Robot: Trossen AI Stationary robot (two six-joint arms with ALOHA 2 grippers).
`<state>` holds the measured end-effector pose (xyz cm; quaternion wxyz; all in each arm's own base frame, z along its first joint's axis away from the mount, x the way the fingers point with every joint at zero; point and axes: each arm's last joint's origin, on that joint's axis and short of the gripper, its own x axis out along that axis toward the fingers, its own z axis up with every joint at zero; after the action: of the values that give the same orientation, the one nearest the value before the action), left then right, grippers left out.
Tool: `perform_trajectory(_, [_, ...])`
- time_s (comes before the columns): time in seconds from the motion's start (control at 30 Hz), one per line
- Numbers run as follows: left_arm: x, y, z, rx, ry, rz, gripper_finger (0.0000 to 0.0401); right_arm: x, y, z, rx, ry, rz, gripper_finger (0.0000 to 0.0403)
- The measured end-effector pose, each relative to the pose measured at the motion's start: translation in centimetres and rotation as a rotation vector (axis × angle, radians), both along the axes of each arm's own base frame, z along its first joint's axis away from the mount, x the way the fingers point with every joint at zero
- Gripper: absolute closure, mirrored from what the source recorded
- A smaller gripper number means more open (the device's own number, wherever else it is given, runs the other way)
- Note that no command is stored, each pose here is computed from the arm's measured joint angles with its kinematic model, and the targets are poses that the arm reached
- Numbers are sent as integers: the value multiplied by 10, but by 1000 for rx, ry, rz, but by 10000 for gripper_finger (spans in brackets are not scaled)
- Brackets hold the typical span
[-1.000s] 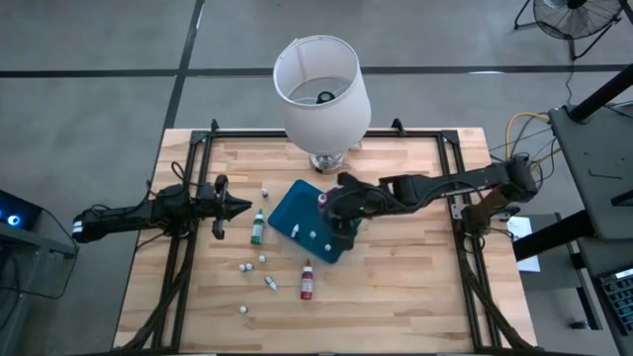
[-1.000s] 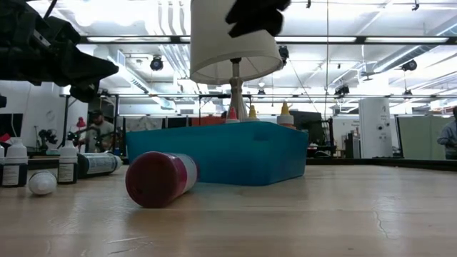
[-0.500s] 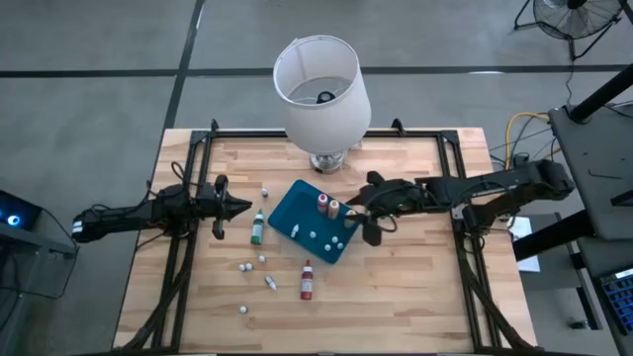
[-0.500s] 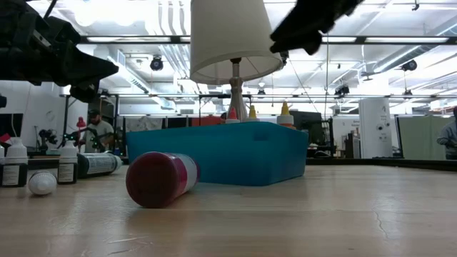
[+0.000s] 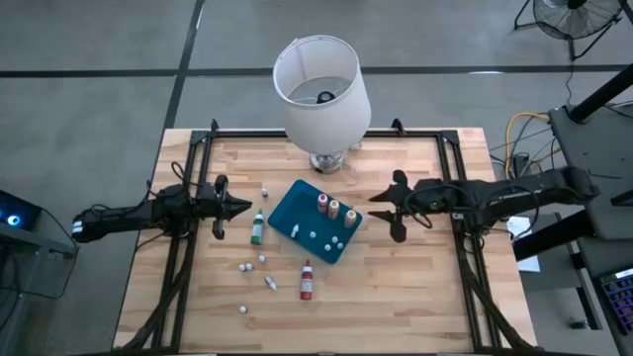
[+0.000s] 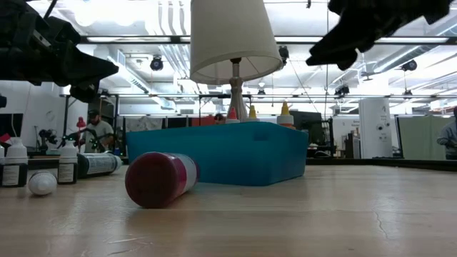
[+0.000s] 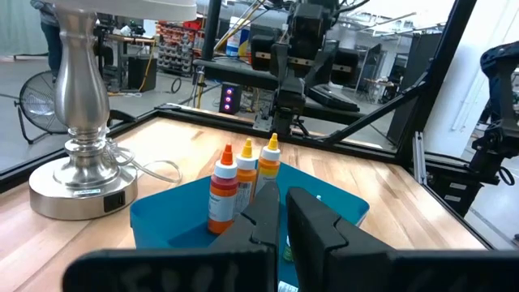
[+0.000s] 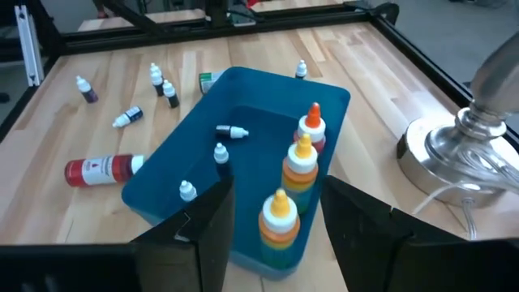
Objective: Pick & Place food coloring
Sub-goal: Put the small black food coloring bottle into the blue container
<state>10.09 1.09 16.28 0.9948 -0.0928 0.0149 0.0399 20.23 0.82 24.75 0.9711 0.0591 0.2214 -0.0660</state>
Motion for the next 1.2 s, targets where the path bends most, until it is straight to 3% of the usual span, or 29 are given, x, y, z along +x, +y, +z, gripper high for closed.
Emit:
perform_trajectory(0.5, [0, 0, 0, 0, 0, 0, 401, -43, -5, -20, -16, -101, -6, 232])
perform_trajectory(0.83, [0, 0, 0, 0, 0, -1, 401, -61, -6, -24, -88, -188, 23, 233])
perform_trajectory(1.2, [0, 0, 0, 0, 0, 0, 401, -83, -8, -36, -131, -273, 28, 316])
